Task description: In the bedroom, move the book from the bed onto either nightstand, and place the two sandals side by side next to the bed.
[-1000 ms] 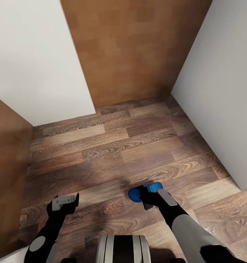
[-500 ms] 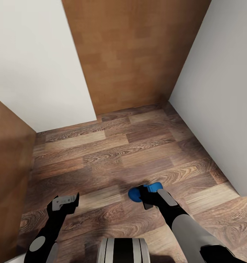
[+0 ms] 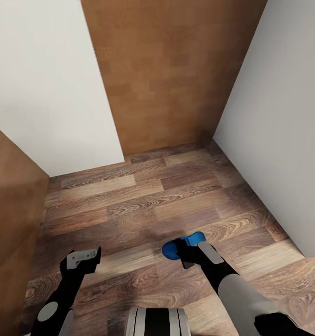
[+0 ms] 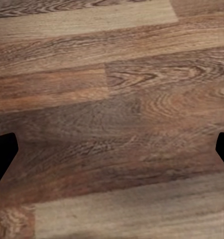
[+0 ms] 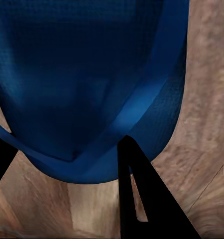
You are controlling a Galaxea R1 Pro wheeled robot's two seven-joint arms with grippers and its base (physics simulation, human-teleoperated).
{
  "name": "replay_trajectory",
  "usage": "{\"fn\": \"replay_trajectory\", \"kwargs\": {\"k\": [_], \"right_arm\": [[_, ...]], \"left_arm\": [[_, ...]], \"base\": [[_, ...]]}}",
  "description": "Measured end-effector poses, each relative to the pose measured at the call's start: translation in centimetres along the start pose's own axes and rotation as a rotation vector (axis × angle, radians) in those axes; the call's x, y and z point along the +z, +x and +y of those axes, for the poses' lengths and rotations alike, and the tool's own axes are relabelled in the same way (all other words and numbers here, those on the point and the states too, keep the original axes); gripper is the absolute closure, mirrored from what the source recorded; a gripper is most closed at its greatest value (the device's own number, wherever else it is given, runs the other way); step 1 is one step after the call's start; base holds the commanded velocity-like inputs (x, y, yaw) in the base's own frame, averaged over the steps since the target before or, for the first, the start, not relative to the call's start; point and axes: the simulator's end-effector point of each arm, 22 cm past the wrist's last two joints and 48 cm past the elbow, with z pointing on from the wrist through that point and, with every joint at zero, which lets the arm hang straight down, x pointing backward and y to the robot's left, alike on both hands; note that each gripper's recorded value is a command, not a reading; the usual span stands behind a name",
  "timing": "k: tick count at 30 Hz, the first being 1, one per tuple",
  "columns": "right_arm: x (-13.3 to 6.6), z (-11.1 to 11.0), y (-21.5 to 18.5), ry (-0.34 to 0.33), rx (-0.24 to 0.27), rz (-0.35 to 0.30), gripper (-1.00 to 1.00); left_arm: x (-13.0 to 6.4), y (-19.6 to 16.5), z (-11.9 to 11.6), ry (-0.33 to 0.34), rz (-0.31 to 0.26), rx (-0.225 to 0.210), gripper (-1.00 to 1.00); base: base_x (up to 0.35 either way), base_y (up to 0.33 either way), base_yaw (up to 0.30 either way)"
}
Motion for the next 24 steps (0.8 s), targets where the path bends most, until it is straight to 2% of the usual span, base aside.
{"fn": "replay_trajectory", "kwargs": {"k": [2,4,5,8,11,14,15,16,18,21,24], "right_arm": [[-0.1,0.1,1.0,0.017,-0.125,-0.007,1.00],[-0.3,0.3,1.8,0.025,-0.214,-0.013,1.00],[-0.3,0.3,2.5,0.036,-0.295,-0.016,1.00],[-0.6,0.4,2.9,0.047,-0.399,-0.038,1.00],[-1.1,0.5,2.3,0.069,-0.543,-0.092,1.00],[-1.9,0.9,-0.1,0.112,-0.765,-0.204,1.00],[-2.2,1.1,-0.7,0.121,-0.814,-0.232,1.00],[-2.5,1.4,-1.2,0.125,-0.853,-0.257,1.00],[-3.0,2.2,-1.7,0.117,-0.897,-0.295,1.00],[-3.6,3.6,-1.6,0.072,-0.927,-0.317,1.00],[-4.0,4.9,-0.9,0.016,-0.941,-0.310,1.00]], "left_arm": [[-0.1,-0.4,0.0,0.000,-0.008,-0.001,-1.00],[-0.2,-0.8,0.0,0.001,-0.015,-0.001,-1.00],[-0.3,-1.0,0.0,0.001,-0.019,-0.002,-1.00],[-0.5,-1.6,0.0,0.001,-0.031,-0.004,-1.00],[-0.7,-2.2,0.0,0.003,-0.043,-0.006,-1.00],[-0.9,-2.7,-0.1,0.005,-0.054,-0.008,-1.00],[-1.0,-2.9,-0.1,0.006,-0.057,-0.008,-1.00],[-1.1,-2.9,-0.1,0.007,-0.058,-0.008,-1.00],[-1.2,-2.9,-0.1,0.007,-0.057,-0.007,-1.00],[-1.3,-3.2,-0.1,0.008,-0.063,-0.008,-1.00],[-1.6,-3.7,-0.1,0.008,-0.074,-0.009,-1.00]], "base": [[0.000,0.000,0.000],[0.000,0.000,0.000],[0.000,0.000,0.000],[0.000,0.000,0.000],[0.000,0.000,0.000],[0.000,0.000,0.000],[0.000,0.000,0.000],[0.000,0.000,0.000],[0.000,0.000,0.000],[0.000,0.000,0.000],[0.000,0.000,0.000]]}}
